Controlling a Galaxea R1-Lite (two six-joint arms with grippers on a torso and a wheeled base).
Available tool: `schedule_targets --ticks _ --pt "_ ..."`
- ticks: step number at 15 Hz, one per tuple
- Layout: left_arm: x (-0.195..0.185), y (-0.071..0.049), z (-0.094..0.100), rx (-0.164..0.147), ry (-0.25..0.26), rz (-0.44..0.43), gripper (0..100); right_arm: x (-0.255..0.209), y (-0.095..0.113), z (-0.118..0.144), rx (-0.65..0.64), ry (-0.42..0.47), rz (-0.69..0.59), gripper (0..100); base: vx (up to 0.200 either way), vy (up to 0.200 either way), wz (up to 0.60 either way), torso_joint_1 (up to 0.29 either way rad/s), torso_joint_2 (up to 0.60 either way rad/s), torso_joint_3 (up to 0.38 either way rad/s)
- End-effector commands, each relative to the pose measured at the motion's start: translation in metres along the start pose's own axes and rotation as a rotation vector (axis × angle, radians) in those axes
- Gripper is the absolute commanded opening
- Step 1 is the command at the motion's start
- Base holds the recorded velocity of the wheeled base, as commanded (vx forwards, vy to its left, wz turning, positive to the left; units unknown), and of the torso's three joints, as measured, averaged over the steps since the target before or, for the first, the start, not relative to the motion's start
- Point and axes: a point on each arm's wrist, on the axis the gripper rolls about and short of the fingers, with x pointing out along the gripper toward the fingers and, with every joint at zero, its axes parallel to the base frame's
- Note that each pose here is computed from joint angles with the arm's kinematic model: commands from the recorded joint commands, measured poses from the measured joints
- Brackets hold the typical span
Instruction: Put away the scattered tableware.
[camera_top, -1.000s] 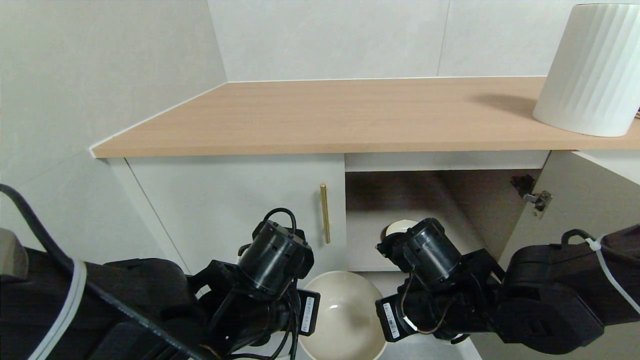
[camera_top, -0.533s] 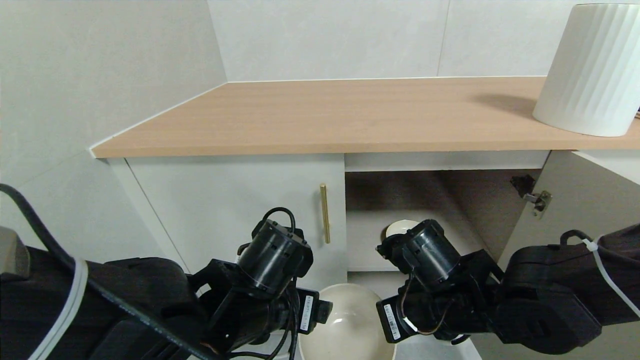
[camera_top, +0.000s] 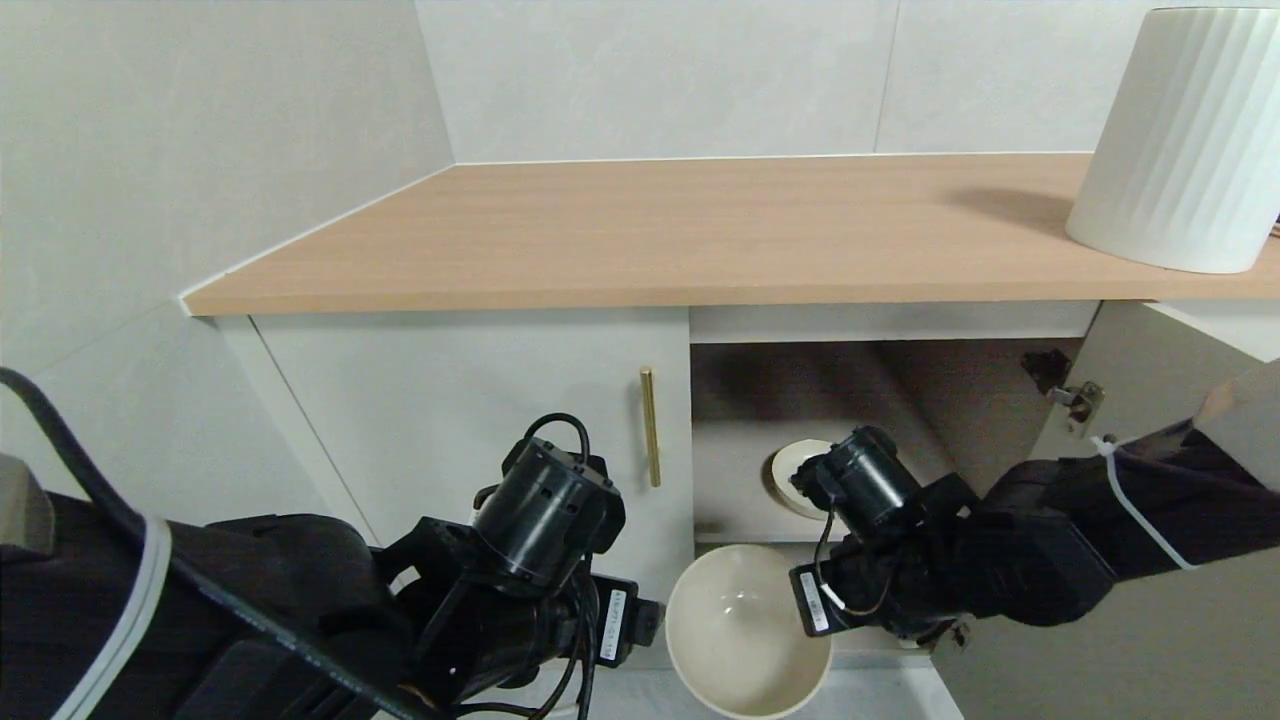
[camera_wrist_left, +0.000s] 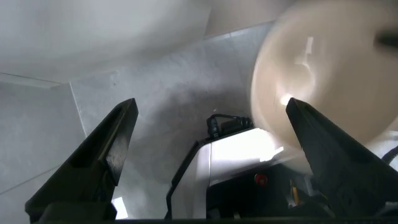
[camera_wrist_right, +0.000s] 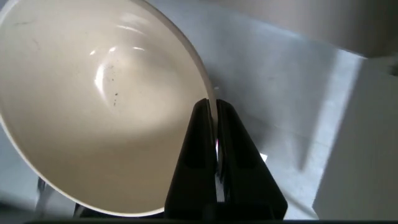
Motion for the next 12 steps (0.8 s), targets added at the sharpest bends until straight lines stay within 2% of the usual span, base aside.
schedule_targets --ticks 1,4,6,7,8,12 --pt "-0.001 0.0 0.0 -0.001 -0.004 -0.002 100 0.019 -0.027 0.017 0.077 -0.009 -0.074 0 0.0 0.0 0.0 0.0 0.0 0.0" --pt "-0.001 0.0 0.0 -0.001 -0.002 -0.001 100 0.035 -0.056 0.045 0.223 -0.079 -0.147 0 0.0 0.0 0.0 0.0 0.0 0.0" --pt "-0.001 0.0 0.001 -0.002 -0.004 -0.001 100 0.04 -0.064 0.06 0.342 -0.124 -0.147 0 0.0 0.0 0.0 0.0 0.0 0.0" --pt "-0.001 0.0 0.001 -0.002 -0.004 -0.001 100 0.04 -0.064 0.06 0.342 -0.124 -0.147 0 0.0 0.0 0.0 0.0 0.0 0.0" --pt "-0.001 0.001 0.001 -0.002 -0.004 -0.001 100 0.042 -0.076 0.076 0.445 -0.182 -0.145 0 0.0 0.0 0.0 0.0 0.0 0.0" --pt "-0.001 0.0 0.001 -0.003 -0.007 -0.002 100 0.053 -0.097 0.095 0.599 -0.294 -0.126 0 0.0 0.0 0.0 0.0 0.0 0.0"
